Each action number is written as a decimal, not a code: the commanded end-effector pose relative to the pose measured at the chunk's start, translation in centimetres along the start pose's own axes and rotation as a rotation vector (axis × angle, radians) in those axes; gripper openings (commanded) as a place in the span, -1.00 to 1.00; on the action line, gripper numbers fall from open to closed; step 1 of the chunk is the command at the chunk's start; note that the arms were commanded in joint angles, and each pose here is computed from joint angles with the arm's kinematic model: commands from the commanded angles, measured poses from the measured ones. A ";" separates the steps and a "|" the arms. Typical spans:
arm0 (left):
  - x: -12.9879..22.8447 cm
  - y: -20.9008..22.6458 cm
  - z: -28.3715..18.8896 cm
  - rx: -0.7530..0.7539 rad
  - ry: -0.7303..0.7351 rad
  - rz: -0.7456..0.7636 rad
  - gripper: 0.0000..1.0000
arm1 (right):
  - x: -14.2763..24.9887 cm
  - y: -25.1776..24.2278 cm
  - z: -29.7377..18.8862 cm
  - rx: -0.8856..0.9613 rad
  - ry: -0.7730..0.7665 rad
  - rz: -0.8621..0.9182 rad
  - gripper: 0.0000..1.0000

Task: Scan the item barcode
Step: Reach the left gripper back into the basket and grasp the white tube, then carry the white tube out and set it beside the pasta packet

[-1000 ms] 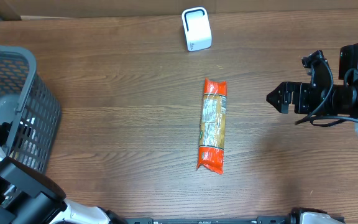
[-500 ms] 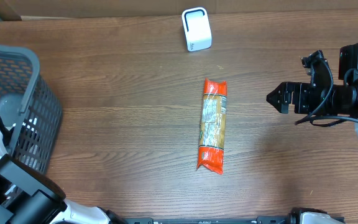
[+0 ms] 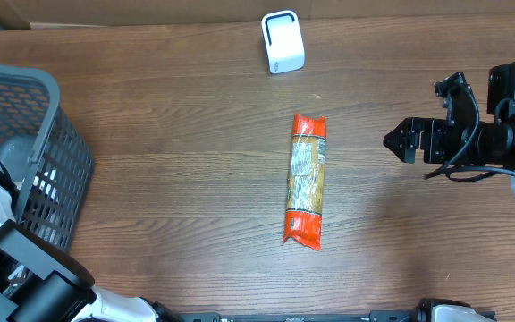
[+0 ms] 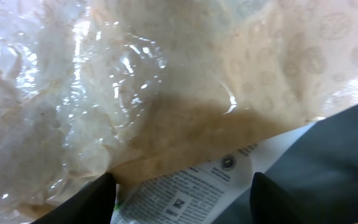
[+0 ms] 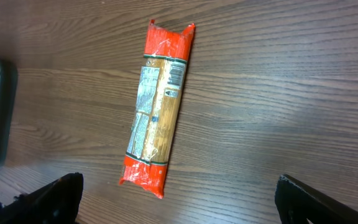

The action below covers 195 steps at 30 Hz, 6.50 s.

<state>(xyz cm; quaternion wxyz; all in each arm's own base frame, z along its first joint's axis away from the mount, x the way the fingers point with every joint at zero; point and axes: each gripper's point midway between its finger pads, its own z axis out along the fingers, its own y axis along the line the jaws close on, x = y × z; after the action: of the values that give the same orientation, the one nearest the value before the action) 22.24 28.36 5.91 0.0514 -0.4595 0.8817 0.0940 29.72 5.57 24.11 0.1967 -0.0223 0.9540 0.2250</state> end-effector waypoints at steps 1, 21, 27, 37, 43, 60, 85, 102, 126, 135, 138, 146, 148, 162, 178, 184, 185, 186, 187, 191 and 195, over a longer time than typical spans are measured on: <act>0.6 -0.8 0.6 0.038 0.017 0.013 0.34 | -0.6 0.5 -0.6 0.002 -0.028 -0.028 1.00; 1.7 -0.9 2.6 0.035 0.013 0.013 -0.62 | -0.6 0.5 -0.6 0.001 -0.028 -0.028 1.00; 1.5 -0.9 2.6 0.039 0.003 -0.001 -0.77 | -0.6 0.5 -0.6 0.001 -0.028 -0.027 1.00; 3.7 -0.9 4.4 0.031 0.038 -0.004 0.34 | -0.6 0.5 -0.6 0.001 -0.028 -0.028 1.00; 3.3 -1.0 4.7 0.035 0.014 -0.006 -0.03 | -0.6 0.5 -0.6 0.001 -0.028 -0.027 1.00; -3.6 -2.8 -2.3 0.161 -0.107 0.016 -0.92 | -0.7 0.5 -0.6 0.001 -0.033 -0.030 1.00; -10.2 -6.3 -20.8 0.491 -0.412 0.115 -0.92 | -0.7 0.5 -0.6 0.001 -0.033 -0.030 1.00; -5.5 -8.1 -40.7 0.762 -0.773 0.150 -0.92 | -0.8 0.5 -0.6 0.001 -0.034 -0.031 1.00; 17.3 -32.4 -31.4 0.621 -0.192 0.761 -0.92 | -0.8 0.5 -0.6 0.001 -0.034 -0.030 1.00; 22.3 -38.7 -21.2 0.436 0.039 0.828 -0.92 | -0.7 0.5 -0.6 0.001 -0.031 -0.029 1.00; 23.8 -39.7 -18.6 0.385 0.090 0.823 -0.91 | -0.7 0.5 -0.6 0.001 -0.031 -0.029 1.00; 28.3 -40.6 -14.1 0.266 0.154 0.912 -0.91 | -0.7 0.5 -0.6 0.001 -0.031 -0.029 1.00; 28.7 -40.3 -13.2 0.222 0.139 0.904 -0.91 | -0.7 0.5 -0.6 0.002 -0.031 -0.029 1.00; 33.3 -39.8 -7.8 0.217 0.229 0.886 -0.82 | -1.0 -0.6 -0.7 0.064 -0.042 -0.027 1.00; 34.9 -39.6 -8.8 0.235 0.246 0.924 0.39 | -0.8 -0.6 -0.7 0.060 -0.033 -0.019 1.00; 33.6 -39.7 -13.6 0.338 0.165 0.940 0.51 | -0.7 -0.6 -0.7 0.060 -0.030 -0.017 1.00; 33.2 -39.5 -14.6 0.352 0.136 0.939 0.54 | -0.7 -0.6 -0.7 0.060 -0.030 -0.017 1.00; 32.4 -39.1 -16.0 0.362 0.094 0.933 0.55 | -0.7 -0.6 -0.7 0.060 -0.030 -0.017 1.00; 31.6 -38.7 -17.2 0.369 0.051 0.927 0.56 | -0.7 -0.6 -0.7 0.060 -0.030 -0.017 1.00; 27.5 -36.0 -23.0 0.385 -0.177 0.877 0.73 | -0.7 -0.6 -0.7 0.060 -0.029 -0.017 1.00; 23.2 -32.1 -28.8 0.388 -0.420 0.787 1.00 | -0.7 -0.6 -0.7 0.060 -0.030 -0.017 1.00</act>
<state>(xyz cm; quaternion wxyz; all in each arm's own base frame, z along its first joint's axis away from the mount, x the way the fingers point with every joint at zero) 34.93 -18.26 21.72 0.1866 -0.0241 0.9815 -0.0355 29.88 4.70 23.75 0.1980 -0.0171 0.9598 0.1983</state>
